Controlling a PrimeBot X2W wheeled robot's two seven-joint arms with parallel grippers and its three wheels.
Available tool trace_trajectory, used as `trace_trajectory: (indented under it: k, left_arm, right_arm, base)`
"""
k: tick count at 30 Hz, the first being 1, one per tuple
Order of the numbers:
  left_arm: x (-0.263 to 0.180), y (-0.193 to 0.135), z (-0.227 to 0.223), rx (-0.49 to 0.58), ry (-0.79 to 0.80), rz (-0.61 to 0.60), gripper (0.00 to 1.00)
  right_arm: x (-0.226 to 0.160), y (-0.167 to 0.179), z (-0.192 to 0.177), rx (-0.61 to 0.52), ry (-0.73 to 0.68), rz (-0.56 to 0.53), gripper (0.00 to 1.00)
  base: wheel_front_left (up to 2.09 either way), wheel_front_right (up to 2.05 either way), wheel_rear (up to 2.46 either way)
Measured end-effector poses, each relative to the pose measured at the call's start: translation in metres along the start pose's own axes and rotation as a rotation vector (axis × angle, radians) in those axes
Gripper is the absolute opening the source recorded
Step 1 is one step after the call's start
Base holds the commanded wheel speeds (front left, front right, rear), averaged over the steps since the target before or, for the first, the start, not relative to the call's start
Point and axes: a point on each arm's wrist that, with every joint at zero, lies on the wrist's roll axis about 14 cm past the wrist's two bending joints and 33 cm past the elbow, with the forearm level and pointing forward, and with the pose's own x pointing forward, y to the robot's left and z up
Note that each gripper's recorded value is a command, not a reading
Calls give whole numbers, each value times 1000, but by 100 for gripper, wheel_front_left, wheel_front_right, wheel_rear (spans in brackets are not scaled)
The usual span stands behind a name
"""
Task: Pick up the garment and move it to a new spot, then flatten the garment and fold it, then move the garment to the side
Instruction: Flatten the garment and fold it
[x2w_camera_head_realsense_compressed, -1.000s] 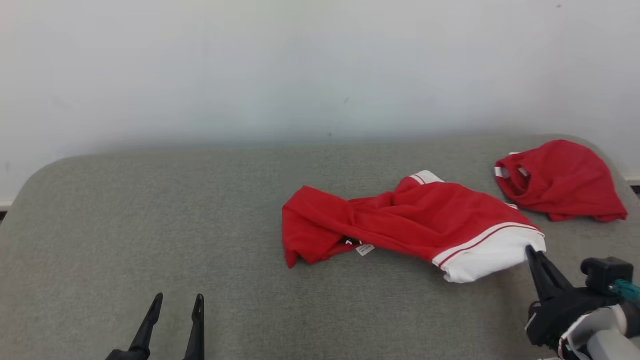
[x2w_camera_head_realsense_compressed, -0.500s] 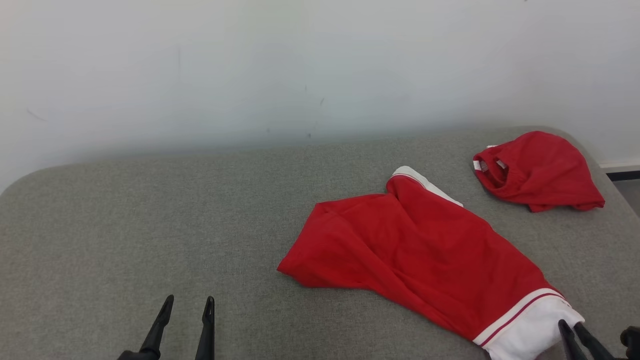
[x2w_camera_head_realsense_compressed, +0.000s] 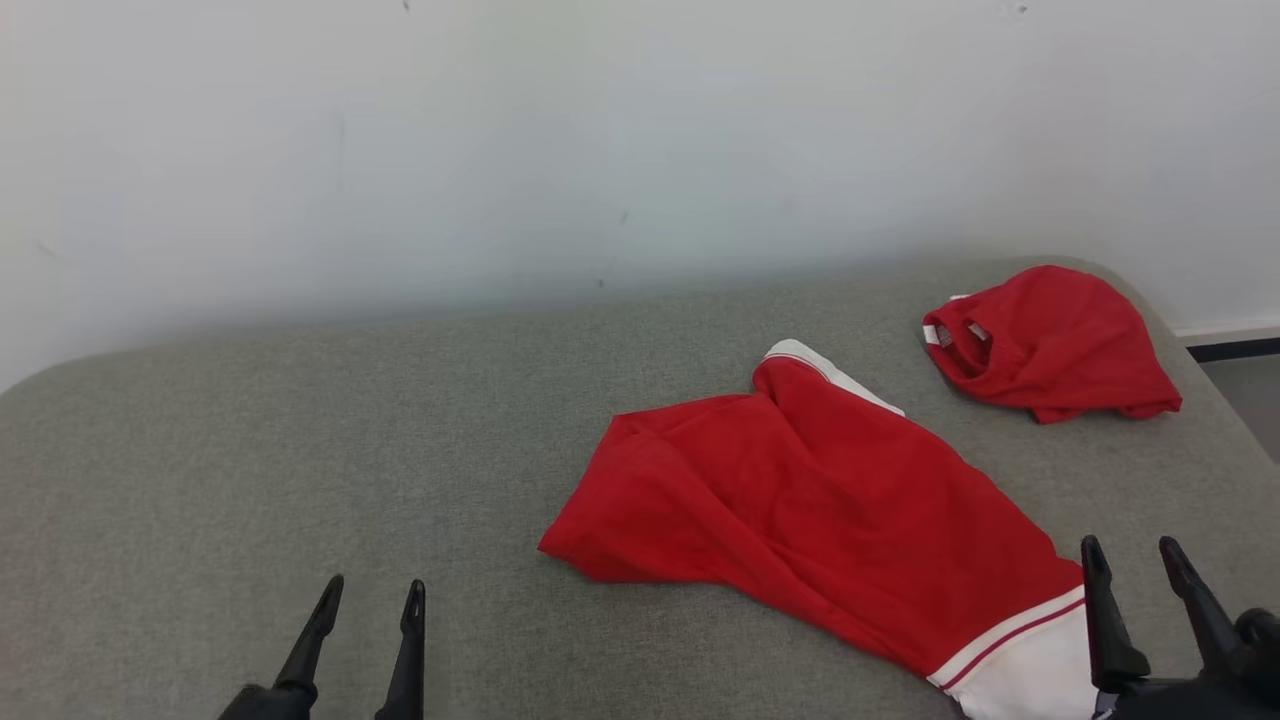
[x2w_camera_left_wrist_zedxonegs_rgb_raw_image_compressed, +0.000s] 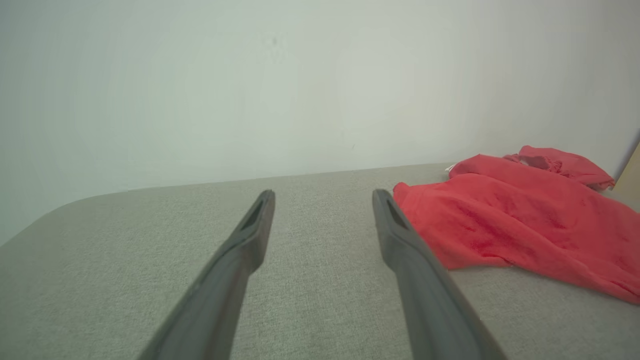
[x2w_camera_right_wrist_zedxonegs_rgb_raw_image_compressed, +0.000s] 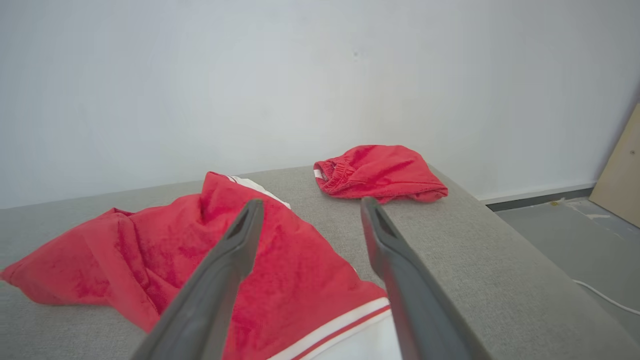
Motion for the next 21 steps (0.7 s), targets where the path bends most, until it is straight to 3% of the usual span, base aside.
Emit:
trace_trajectory:
  k: [9, 21]
  left_arm:
    - [51, -42, 7, 11, -11, -174, 100]
    - [120, -118, -6, 39, 69, -426, 100]
  right_arm:
    - [1, 19, -22, 70, 19, 9, 100]
    - [-8, 4, -44, 64, 59, -49, 100]
  base:
    - [0, 0, 0]
    - [0, 0, 0]
